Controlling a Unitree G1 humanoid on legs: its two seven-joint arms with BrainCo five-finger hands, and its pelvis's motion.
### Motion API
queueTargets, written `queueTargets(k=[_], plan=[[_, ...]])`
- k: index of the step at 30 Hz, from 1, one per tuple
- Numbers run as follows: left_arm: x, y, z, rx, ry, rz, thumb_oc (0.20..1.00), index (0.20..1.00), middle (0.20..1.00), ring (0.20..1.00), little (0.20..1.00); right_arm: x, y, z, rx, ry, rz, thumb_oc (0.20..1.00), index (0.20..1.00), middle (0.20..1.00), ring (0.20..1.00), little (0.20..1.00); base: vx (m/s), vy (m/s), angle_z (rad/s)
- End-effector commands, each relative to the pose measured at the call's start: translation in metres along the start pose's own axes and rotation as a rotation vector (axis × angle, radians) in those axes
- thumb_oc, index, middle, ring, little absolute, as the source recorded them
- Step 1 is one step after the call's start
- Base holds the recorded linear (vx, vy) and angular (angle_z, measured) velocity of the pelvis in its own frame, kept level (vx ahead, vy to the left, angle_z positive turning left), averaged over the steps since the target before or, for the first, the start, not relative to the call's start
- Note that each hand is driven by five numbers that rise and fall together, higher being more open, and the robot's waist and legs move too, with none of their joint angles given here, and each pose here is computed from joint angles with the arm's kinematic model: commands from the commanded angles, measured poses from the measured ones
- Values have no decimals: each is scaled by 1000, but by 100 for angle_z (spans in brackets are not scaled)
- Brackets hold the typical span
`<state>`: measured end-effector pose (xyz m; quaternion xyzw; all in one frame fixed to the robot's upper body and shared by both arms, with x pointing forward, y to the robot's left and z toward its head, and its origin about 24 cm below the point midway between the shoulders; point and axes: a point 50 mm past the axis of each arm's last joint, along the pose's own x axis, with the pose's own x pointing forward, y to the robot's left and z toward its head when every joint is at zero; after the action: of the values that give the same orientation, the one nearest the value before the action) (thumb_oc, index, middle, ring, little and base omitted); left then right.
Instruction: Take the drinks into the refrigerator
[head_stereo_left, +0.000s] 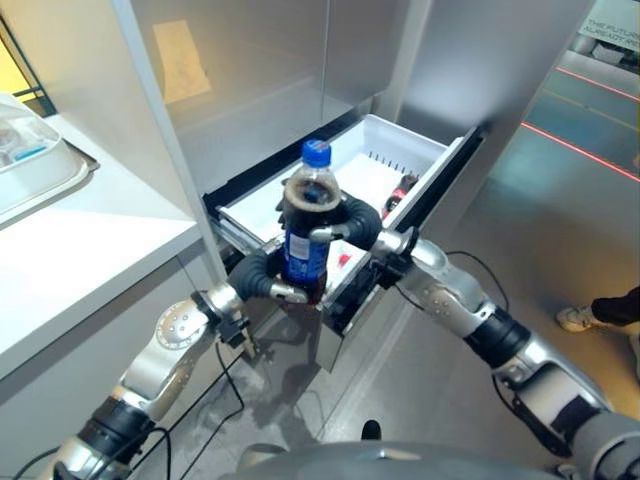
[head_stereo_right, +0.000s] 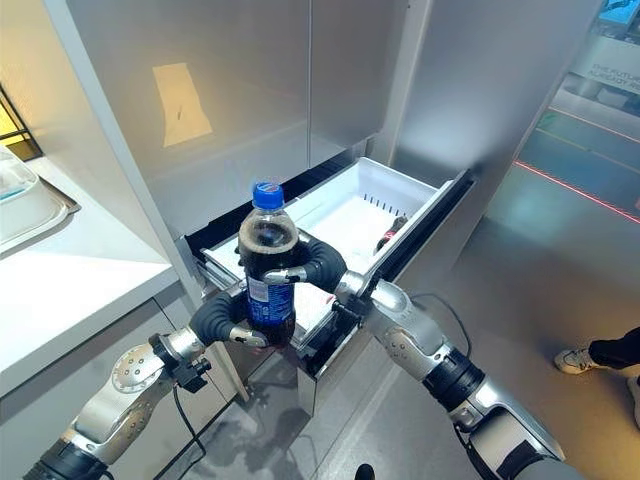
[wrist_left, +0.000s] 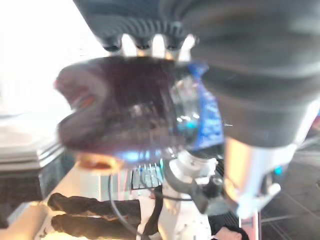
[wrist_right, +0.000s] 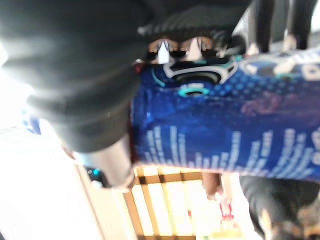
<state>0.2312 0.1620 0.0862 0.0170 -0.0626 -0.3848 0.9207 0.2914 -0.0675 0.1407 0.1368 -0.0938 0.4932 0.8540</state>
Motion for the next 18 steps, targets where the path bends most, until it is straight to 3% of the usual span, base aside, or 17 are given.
queueTargets(k=[1,10,18], plan=[[9,-16,22,-31,-142,-106,1000,1000,1000,1000,1000,1,-27,84,-180,-323,-109,200,200,200,200,200,0,0,0],[1,-20,16,-96,-86,-155,1000,1000,1000,1000,1000,-16,-53,131,-407,-329,-231,200,200,200,200,200,0,0,0],[-3,-21,14,-142,-55,-184,1000,1000,1000,1000,1000,-8,-72,187,-674,-309,-366,200,200,200,200,200,-1,0,-2]])
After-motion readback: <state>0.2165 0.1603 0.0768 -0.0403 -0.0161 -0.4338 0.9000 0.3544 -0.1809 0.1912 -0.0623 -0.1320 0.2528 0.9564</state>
